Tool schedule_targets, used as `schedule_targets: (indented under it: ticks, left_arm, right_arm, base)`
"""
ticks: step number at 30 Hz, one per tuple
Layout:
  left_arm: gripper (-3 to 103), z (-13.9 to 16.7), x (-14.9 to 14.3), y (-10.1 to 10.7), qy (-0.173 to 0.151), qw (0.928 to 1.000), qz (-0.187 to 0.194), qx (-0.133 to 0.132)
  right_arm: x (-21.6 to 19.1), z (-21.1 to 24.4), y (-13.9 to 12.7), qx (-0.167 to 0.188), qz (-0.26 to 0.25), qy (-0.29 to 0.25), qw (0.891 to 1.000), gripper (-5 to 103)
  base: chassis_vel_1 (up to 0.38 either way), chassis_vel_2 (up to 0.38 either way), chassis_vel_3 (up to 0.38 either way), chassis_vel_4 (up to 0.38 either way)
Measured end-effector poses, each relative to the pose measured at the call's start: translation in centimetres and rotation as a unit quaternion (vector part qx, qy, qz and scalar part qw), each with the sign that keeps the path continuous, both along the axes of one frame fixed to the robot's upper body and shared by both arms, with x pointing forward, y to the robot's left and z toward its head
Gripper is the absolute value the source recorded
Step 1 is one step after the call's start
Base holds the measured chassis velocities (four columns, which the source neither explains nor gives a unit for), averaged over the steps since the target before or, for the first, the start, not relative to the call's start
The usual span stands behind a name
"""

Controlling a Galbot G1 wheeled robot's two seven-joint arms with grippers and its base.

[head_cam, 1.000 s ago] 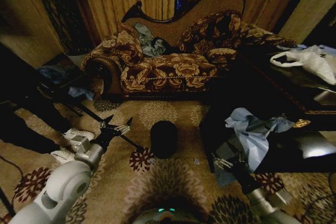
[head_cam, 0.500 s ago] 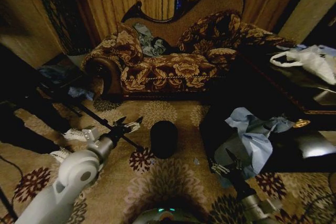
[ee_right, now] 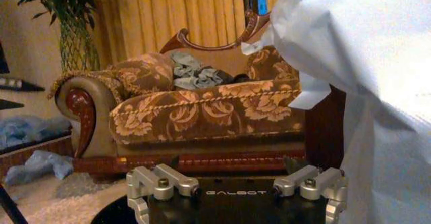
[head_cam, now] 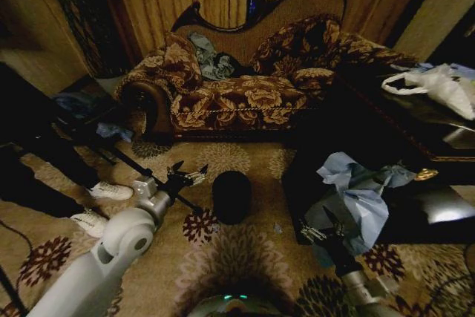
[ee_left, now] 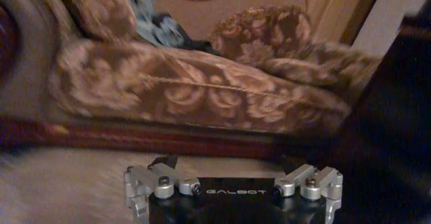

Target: Place a garbage bag over the trash bin.

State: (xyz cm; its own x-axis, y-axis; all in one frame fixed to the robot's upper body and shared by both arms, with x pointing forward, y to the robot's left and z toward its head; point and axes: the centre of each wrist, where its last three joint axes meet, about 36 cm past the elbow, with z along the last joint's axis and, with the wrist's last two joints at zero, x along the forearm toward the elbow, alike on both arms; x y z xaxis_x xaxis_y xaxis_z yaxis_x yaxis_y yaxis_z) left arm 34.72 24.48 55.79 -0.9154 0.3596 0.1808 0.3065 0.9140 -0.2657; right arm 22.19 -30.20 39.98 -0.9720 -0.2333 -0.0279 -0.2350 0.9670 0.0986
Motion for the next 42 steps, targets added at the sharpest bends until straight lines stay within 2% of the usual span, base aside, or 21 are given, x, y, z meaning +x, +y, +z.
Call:
schedule_targets:
  ticks: [2,4,7,8,9,10,11,13,18,20,23,25,29,30,33,35,37,38,40,41,42]
  left_arm:
    - [100,0.5,1.0,-0.7,0.027,0.9968,-0.031,-0.069]
    - [100,0.7,1.4,-0.8,0.033,0.9951,-0.040,-0.084]
    - [100,1.6,4.0,-2.4,0.083,0.9784,-0.099,-0.161]
    - [100,1.6,4.0,-2.4,0.083,0.9784,-0.099,-0.161]
    - [100,1.7,4.4,-3.1,0.101,0.9719,-0.114,-0.179]
    - [100,1.9,5.4,-4.4,0.137,0.9578,-0.141,-0.209]
    - [100,1.9,5.4,-4.4,0.137,0.9578,-0.141,-0.209]
    - [100,2.1,6.9,-6.7,0.166,0.9420,-0.174,-0.235]
    - [100,2.5,9.7,-10.1,0.177,0.9268,-0.218,-0.249]
    - [100,2.5,10.2,-10.5,0.178,0.9237,-0.226,-0.253]
    - [100,2.7,11.9,-12.3,0.191,0.9093,-0.257,-0.266]
    - [100,2.7,12.2,-12.8,0.195,0.9061,-0.262,-0.269]
    - [100,3.1,13.7,-15.8,0.211,0.8897,-0.291,-0.281]
    - [100,3.1,13.7,-15.8,0.211,0.8897,-0.291,-0.281]
    - [100,3.4,13.8,-18.7,0.228,0.8748,-0.318,-0.286]
    - [100,3.5,13.7,-19.0,0.231,0.8727,-0.321,-0.286]
    - [100,3.4,13.3,-20.0,0.250,0.8619,-0.332,-0.291]
    - [100,3.4,13.3,-20.0,0.250,0.8619,-0.332,-0.291]
    - [100,3.2,12.9,-20.9,0.275,0.8494,-0.338,-0.298]
    - [100,3.2,12.9,-20.9,0.275,0.8494,-0.338,-0.298]
    - [100,3.0,13.0,-21.3,0.285,0.8436,-0.341,-0.301]
  right_arm:
    - [-0.1,-0.4,0.0,-0.007,-0.002,0.002,1.000,100]
    - [-0.2,-0.5,0.0,-0.008,-0.002,0.002,1.000,100]
    - [-0.6,-1.4,0.2,-0.012,-0.007,0.007,1.000,100]
    - [-0.6,-1.4,0.2,-0.012,-0.007,0.007,1.000,100]
    - [-0.7,-1.6,0.2,-0.012,-0.008,0.008,1.000,100]
    - [-0.8,-1.8,0.3,-0.014,-0.009,0.010,1.000,100]
    - [-0.8,-1.8,0.3,-0.014,-0.009,0.010,1.000,100]
    - [-1.0,-2.2,0.3,-0.016,-0.013,0.015,1.000,100]
    - [-1.9,-3.5,0.1,-0.020,-0.032,0.020,0.999,100]
    - [-2.0,-3.7,0.0,-0.020,-0.033,0.020,0.999,100]
    - [-2.1,-4.2,0.0,-0.017,-0.032,0.016,0.999,100]
    - [-2.0,-4.3,0.1,-0.014,-0.033,0.015,0.999,100]
    - [-1.5,-4.2,0.5,-0.003,-0.036,0.010,0.999,100]
    - [-1.5,-4.2,0.5,-0.003,-0.036,0.010,0.999,100]
    - [-1.2,-4.4,0.3,-0.004,-0.039,0.008,0.999,100]
    - [-1.1,-4.4,0.2,-0.004,-0.040,0.007,0.999,100]
    - [-0.8,-4.2,-0.1,-0.003,-0.045,0.003,0.999,100]
    - [-0.8,-4.2,-0.1,-0.003,-0.045,0.003,0.999,100]
    - [-0.5,-4.0,-0.4,-0.003,-0.051,0.000,0.999,100]
    - [-0.5,-4.0,-0.4,-0.003,-0.051,0.000,0.999,100]
    - [-0.5,-3.9,-0.5,-0.004,-0.052,-0.001,0.999,100]
  base:
    - [0.000,0.000,0.000,0.000]
    - [0.000,0.000,0.000,0.000]
    - [0.000,0.000,0.000,0.000]
    - [0.000,0.000,0.000,0.000]
    - [0.000,0.000,0.000,0.000]
    - [0.000,0.000,0.000,0.000]
    - [0.000,0.000,0.000,0.000]
    - [0.000,0.000,0.000,0.000]
    - [0.000,0.000,0.000,0.000]
    - [0.000,0.000,0.000,0.000]
    - [0.000,0.000,0.000,0.000]
    - [0.000,0.000,0.000,0.000]
    - [0.000,0.000,0.000,0.000]
    - [0.000,0.000,0.000,0.000]
    - [0.000,0.000,0.000,0.000]
    - [0.000,0.000,0.000,0.000]
    - [0.000,0.000,0.000,0.000]
    - [0.000,0.000,0.000,0.000]
    - [0.000,0.000,0.000,0.000]
    - [0.000,0.000,0.000,0.000]
    - [0.000,0.000,0.000,0.000]
